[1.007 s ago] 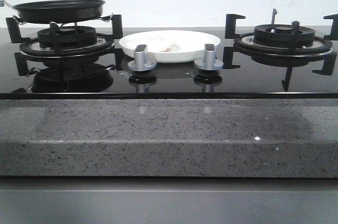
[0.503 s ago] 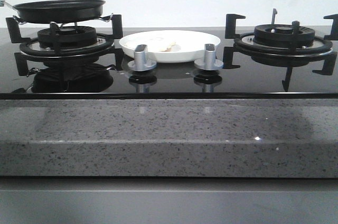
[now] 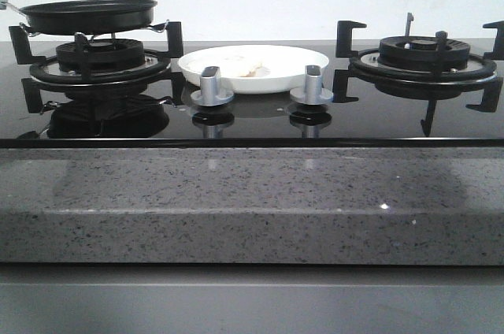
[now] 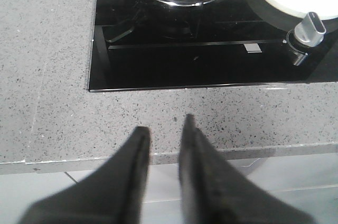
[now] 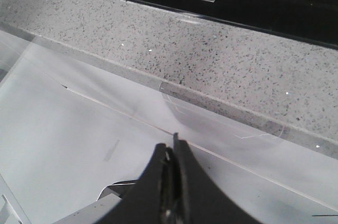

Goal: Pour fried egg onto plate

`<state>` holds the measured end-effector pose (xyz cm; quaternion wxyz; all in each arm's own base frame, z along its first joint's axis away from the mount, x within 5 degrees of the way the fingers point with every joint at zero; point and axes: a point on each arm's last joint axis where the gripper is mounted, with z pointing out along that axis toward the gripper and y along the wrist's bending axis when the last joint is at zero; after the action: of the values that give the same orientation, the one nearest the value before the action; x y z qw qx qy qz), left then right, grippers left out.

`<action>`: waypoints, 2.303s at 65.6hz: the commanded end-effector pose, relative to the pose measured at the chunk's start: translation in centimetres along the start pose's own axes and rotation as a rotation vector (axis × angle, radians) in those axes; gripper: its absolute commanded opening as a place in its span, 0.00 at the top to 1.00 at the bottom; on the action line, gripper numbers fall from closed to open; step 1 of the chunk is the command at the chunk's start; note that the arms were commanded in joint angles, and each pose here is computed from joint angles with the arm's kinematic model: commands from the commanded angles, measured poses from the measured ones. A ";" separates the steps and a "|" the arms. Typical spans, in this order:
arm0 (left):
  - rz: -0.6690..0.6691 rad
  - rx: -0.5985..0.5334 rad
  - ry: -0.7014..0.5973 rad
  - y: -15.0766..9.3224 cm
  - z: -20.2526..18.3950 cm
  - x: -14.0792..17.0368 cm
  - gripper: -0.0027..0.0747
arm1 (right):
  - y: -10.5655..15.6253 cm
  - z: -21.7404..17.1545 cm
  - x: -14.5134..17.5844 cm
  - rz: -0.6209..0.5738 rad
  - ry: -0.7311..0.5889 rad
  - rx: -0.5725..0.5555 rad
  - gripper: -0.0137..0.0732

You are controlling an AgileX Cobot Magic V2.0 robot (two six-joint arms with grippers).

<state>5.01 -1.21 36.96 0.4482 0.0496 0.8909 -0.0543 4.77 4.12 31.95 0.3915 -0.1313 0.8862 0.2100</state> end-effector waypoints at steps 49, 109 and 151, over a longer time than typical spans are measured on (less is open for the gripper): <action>0.063 -0.080 -0.383 0.6 -0.8 2.7 0.99 | 0.3 -0.4 -1.0 0.002 -0.076 -0.010 0.92; -0.075 -0.052 -0.880 1.8 8.7 11.6 0.99 | 0.3 -0.4 -1.0 0.002 -0.072 -0.011 0.92; -0.033 -0.076 -0.808 1.8 9.2 12.1 0.99 | 0.3 -0.4 -1.0 0.002 -0.072 -0.011 0.92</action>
<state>5.60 -0.28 21.23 0.7390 -0.0068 0.6723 -0.0438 4.77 4.12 31.94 0.3909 -0.1312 0.8865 0.2101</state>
